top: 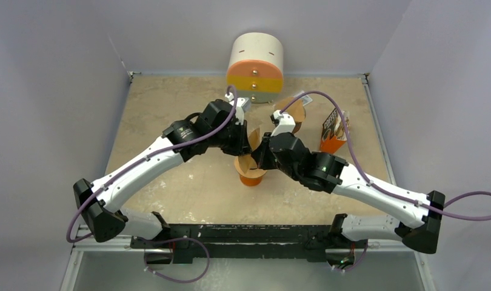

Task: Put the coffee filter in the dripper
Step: Place the coffee filter in the coffee dripper.

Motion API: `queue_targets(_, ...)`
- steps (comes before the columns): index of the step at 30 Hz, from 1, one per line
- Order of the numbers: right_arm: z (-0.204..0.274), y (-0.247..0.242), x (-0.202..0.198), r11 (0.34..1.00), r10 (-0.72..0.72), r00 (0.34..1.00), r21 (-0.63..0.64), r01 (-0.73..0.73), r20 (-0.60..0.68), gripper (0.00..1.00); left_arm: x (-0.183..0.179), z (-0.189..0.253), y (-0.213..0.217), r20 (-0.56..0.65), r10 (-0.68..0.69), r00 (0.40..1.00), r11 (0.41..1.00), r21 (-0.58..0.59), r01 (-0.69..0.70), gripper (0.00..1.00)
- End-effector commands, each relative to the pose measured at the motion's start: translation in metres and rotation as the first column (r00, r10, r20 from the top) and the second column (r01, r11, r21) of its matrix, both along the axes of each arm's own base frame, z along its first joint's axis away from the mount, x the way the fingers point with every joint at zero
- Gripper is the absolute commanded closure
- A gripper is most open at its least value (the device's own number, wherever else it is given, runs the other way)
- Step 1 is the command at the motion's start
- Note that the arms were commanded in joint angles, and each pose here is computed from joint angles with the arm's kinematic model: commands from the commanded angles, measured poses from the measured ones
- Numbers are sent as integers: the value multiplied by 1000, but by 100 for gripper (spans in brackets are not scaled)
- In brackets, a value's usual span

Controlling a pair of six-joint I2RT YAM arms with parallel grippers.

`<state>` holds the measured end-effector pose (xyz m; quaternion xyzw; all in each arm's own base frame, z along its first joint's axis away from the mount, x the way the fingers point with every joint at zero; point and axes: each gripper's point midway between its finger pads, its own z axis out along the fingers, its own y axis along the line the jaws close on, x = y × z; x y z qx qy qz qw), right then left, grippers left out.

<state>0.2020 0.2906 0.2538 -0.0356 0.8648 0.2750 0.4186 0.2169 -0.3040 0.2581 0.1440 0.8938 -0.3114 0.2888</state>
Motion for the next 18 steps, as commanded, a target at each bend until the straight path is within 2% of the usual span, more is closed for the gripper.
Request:
queue_targets(1,25,14,-1,985,-2,1000,173,-2,24,100,-1,2,-7,4,-47,999,999,9,47,100)
queue_targets(10,25,16,0,970,-21,999,245,13,32,100,6,-17,-14,-22,-53,998,995,87,55,100)
queue_targets(18,17,10,-4,960,-29,999,279,21,27,100,11,-18,-20,-15,-30,999,998,62,31,100)
